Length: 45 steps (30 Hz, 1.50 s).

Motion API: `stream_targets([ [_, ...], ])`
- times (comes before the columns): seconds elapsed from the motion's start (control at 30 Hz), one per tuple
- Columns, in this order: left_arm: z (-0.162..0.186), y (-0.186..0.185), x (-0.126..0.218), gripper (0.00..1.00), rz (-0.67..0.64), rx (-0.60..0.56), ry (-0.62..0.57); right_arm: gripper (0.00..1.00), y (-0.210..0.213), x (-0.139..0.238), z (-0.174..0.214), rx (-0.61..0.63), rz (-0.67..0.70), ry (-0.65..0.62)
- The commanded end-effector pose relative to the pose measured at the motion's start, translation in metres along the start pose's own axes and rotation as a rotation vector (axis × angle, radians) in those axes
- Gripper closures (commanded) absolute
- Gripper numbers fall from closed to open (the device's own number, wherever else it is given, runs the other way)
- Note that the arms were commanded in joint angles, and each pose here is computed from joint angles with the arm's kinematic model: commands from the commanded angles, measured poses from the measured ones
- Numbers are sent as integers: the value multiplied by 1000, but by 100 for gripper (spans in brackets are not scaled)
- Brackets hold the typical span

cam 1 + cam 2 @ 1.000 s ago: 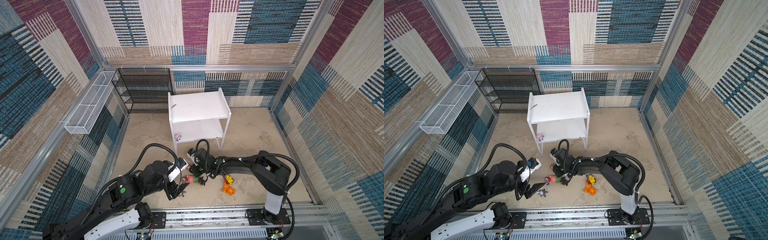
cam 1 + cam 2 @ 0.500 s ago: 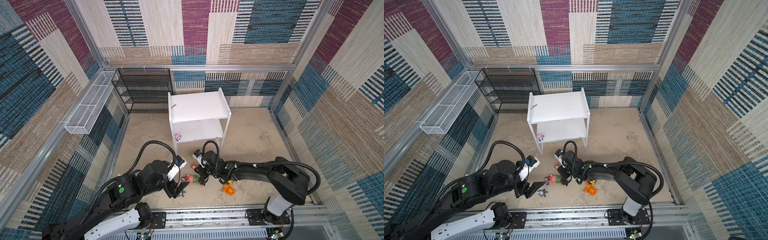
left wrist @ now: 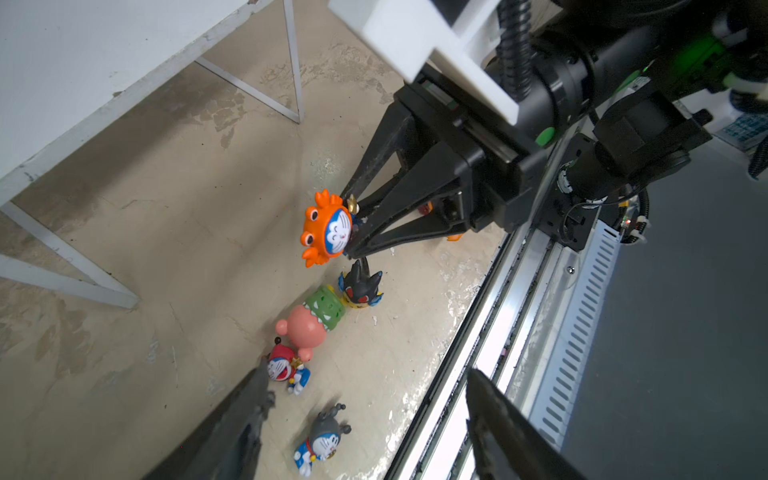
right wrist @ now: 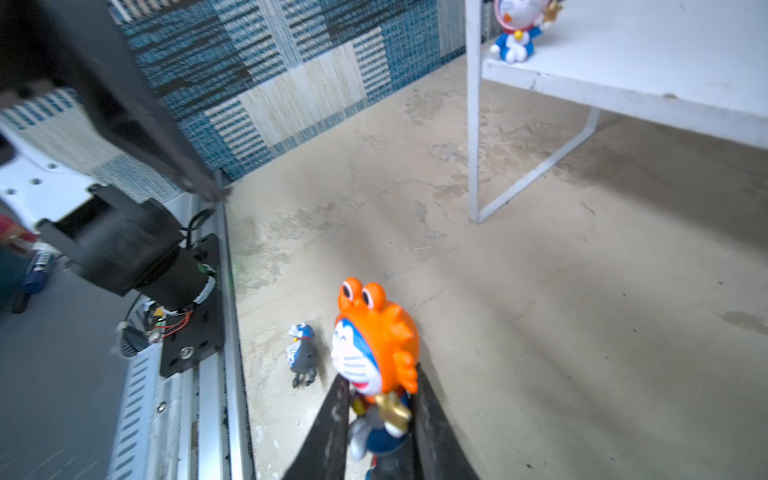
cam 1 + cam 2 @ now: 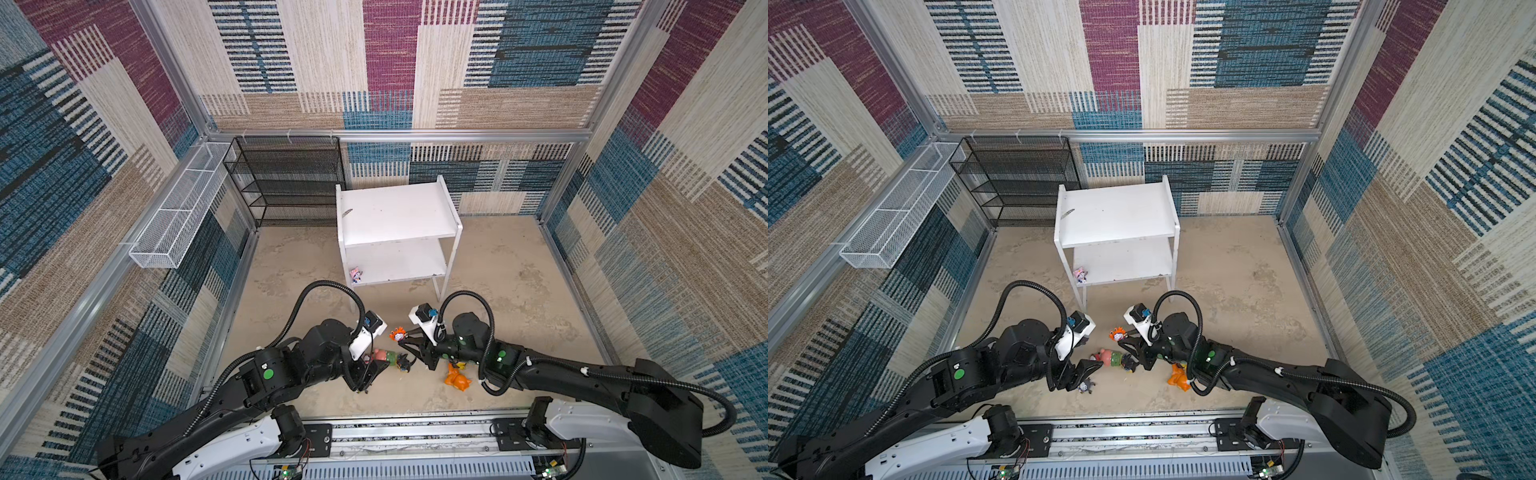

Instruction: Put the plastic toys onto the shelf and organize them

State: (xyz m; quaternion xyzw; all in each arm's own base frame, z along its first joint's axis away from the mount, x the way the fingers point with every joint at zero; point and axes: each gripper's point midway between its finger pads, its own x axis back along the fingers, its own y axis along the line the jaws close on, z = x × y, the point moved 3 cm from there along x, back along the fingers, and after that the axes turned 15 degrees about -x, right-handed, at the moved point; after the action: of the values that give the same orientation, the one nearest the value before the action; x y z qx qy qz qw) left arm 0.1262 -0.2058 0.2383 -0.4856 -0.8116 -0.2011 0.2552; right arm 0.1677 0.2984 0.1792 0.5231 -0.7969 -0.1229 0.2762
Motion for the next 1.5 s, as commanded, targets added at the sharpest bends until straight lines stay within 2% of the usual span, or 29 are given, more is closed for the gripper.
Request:
stream_targets([
  [0.0,-17,-2,-3,22,24,30,-87,83,25,9,-9,53,-140,-48],
  [0.17,-21,-9,-2,30,68,9,-124,83,38,17,-6,74,-199,-53],
  [0.43,-25,-17,5,65,121,-21,-145,83,52,24,-6,102,-266,-62],
  [0.73,-26,-16,8,65,121,-40,-139,83,61,25,-8,127,-301,-61],
  [0.83,-25,-17,7,69,124,-47,-135,83,63,25,-9,131,-309,-59],
  [1.0,-27,-18,6,83,129,-55,-137,83,66,25,-9,146,-321,-57],
  [1.27,-28,-23,3,85,167,-66,-132,83,68,26,-11,155,-321,-68],
  [1.47,-28,-25,2,100,189,-68,-129,82,70,27,-10,156,-330,-68],
])
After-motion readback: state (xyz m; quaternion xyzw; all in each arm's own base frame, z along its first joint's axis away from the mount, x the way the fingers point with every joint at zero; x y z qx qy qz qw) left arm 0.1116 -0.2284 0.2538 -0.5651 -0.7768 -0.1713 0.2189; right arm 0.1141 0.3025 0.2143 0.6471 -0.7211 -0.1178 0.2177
